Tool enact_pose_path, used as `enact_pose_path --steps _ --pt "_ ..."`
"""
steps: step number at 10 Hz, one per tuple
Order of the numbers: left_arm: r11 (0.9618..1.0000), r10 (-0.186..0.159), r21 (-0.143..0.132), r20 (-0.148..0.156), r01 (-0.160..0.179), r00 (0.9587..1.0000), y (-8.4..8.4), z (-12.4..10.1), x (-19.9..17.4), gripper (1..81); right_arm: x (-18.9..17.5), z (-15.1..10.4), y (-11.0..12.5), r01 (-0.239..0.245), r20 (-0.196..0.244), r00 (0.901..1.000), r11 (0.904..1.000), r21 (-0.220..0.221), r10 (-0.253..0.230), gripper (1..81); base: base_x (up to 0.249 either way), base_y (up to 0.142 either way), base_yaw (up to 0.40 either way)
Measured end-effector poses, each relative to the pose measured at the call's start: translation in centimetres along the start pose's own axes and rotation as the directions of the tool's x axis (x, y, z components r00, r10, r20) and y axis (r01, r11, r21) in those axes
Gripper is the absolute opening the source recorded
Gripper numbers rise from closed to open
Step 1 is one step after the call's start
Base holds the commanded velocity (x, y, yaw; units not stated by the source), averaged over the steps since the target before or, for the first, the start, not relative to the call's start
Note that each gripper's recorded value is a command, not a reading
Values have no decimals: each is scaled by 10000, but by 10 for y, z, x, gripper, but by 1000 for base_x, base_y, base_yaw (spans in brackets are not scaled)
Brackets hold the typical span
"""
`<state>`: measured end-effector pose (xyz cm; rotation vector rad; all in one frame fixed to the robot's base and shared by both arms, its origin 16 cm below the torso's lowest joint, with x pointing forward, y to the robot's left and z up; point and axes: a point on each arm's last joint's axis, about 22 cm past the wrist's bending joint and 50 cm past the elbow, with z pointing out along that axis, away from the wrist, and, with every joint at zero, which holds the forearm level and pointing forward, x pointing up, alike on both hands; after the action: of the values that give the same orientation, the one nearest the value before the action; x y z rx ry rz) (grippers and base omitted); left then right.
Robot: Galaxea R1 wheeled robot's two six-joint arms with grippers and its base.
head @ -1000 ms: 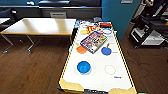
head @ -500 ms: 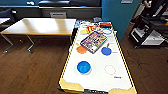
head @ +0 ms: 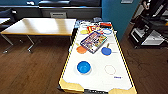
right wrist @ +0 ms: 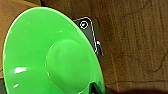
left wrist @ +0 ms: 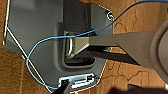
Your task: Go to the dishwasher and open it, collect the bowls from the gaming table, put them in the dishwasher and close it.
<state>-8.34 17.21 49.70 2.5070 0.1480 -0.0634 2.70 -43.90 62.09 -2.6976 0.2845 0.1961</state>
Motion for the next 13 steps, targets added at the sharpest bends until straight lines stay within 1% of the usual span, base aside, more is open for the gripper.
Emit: enact_pose_path --steps 1,2,3,4,5,6,7,8,9,10,11,12,13 --pt "9998 -5 -211 -101 2 9999 3 -12 8 811 -15 12 17 -96 55 9999 9997 -208 97 10 0 0 0" --pt "9994 14 -358 -259 -23 9997 3 -27 20 811 -26 22 36 -139 30 9999 9988 -477 140 10 0 0 0" --pt "9995 83 -299 -505 -98 9987 -8 -49 35 811 -30 38 44 -148 -97 9999 9984 -541 143 10 0 0 0" --pt "9998 130 -132 -653 -139 9978 -23 -74 44 811 -34 61 37 -153 -255 9996 9994 -307 145 10 0 0 0" --pt "9998 113 -126 -731 -123 9973 -28 -95 49 811 -45 85 20 -172 -272 9995 9998 82 174 10 0 0 0" --pt "9994 42 -353 -874 -73 9962 -19 -108 56 811 -66 105 1 -198 -132 9997 9986 481 204 10 0 0 0" --pt "9979 -49 -648 -1051 -20 9945 -6 -120 65 811 -84 119 -12 -179 41 9998 9974 704 177 10 0 0 0" --pt "9966 -41 -819 -1209 -59 9927 2 -136 79 811 -93 131 -22 -101 107 9999 9963 856 93 10 0 0 0" --pt "9959 24 -889 -1453 -155 9894 4 -155 98 811 -99 145 -35 -21 128 9999 9945 1045 8 10 0 0 0" --pt "9942 113 -1031 -1718 -294 9851 12 -171 119 811 -106 161 -52 33 156 9999 9915 1302 -53 10 0 0 0" --pt "9905 207 -1287 -2014 -475 9793 27 -185 144 811 -115 175 -71 68 223 9997 9877 1562 -104 10 0 0 0" --pt "9868 220 -1512 -2333 -586 9721 41 -199 171 811 -123 184 -78 91 331 9993 9871 1596 -145 10 0 0 0" --pt "9838 224 -1656 -2660 -686 9637 52 -213 200 811 -127 187 -74 143 356 9992 9886 1496 -198 10 0 0 0"
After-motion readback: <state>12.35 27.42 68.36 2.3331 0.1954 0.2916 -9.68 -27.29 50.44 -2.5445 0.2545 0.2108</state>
